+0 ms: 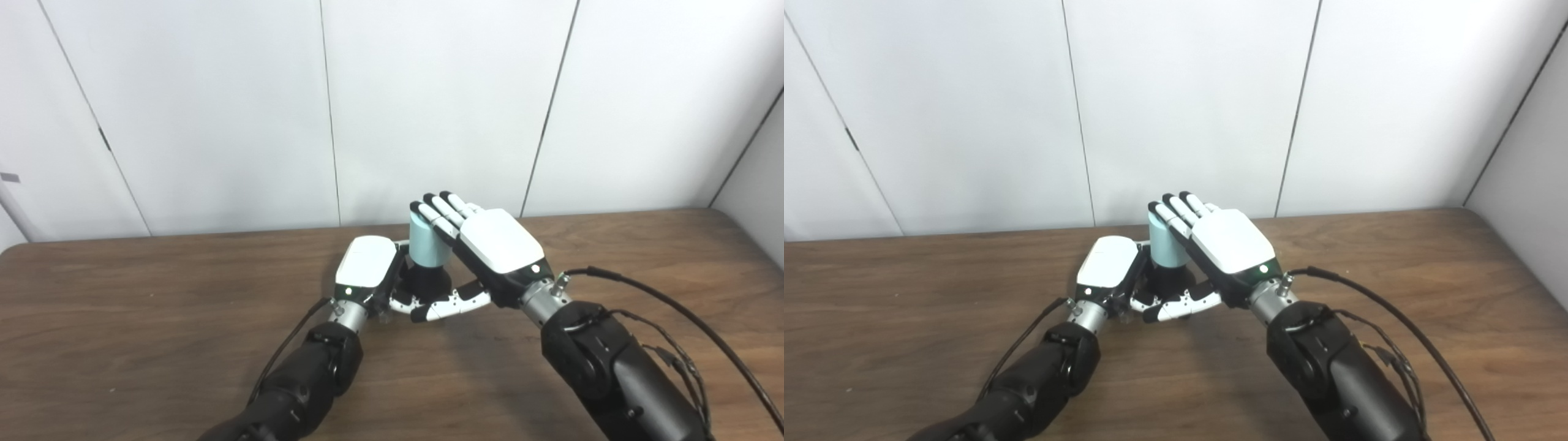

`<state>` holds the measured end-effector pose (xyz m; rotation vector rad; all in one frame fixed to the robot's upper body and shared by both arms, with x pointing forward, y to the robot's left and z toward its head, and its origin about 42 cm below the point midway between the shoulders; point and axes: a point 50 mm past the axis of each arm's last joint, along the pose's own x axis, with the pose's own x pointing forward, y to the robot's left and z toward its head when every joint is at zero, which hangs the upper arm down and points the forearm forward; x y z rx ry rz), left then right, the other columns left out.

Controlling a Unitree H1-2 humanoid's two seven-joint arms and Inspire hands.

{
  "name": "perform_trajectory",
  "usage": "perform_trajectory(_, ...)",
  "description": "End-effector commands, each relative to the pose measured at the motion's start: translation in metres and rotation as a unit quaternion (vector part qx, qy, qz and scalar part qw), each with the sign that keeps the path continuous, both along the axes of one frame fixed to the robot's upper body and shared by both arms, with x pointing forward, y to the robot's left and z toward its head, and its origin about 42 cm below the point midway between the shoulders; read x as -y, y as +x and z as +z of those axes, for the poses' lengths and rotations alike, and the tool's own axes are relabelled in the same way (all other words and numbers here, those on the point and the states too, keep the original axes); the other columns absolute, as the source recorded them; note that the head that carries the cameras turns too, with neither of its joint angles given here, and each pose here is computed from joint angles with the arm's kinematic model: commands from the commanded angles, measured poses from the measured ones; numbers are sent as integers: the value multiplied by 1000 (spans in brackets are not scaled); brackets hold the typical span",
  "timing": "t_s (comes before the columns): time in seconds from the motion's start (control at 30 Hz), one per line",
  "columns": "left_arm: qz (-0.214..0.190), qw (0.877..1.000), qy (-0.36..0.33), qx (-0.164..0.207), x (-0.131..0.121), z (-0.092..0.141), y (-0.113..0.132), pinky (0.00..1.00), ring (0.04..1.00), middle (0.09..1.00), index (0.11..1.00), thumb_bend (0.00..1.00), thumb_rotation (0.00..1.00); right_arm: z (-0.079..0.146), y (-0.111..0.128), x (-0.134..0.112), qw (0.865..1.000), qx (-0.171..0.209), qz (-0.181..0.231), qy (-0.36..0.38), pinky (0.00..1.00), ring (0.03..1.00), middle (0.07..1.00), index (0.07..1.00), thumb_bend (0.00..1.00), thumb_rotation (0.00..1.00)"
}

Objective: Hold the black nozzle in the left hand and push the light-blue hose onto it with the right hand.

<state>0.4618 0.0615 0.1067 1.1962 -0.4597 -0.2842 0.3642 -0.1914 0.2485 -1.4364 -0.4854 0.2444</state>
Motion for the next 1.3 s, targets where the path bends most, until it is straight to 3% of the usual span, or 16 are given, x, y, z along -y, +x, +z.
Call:
perform_trajectory(0.0, 59, 983, 61, -166, -72, -129, -95, 512, 466, 419, 514, 521, 0, -63, -13, 6, 982, -177, 10, -68, 897, 957, 962, 925, 925, 821)
perform_trajectory(0.13, 59, 982, 62, -168, -72, -129, -95, 511, 455, 419, 518, 520, 0, -65, -14, 4, 980, -187, 10, -72, 919, 972, 972, 935, 911, 812)
perform_trajectory(0.23, 61, 982, 59, -167, -71, -128, -95, 456, 391, 398, 507, 519, 0, -65, -13, 4, 980, -186, 11, -71, 917, 969, 970, 932, 909, 807)
perform_trajectory(0.4, 61, 982, 60, -168, -71, -129, -95, 501, 437, 413, 511, 520, 0, -65, -13, 4, 980, -187, 11, -71, 914, 970, 974, 937, 914, 815)
perform_trajectory(0.57, 61, 982, 60, -167, -71, -128, -95, 478, 426, 413, 511, 521, 0, -67, -16, 4, 979, -189, 12, -69, 912, 974, 974, 936, 906, 805)
perform_trajectory(1.27, 58, 982, 63, -167, -74, -128, -95, 539, 472, 419, 519, 520, 0, -78, -22, -1, 974, -209, 8, -83, 930, 978, 978, 943, 911, 810)
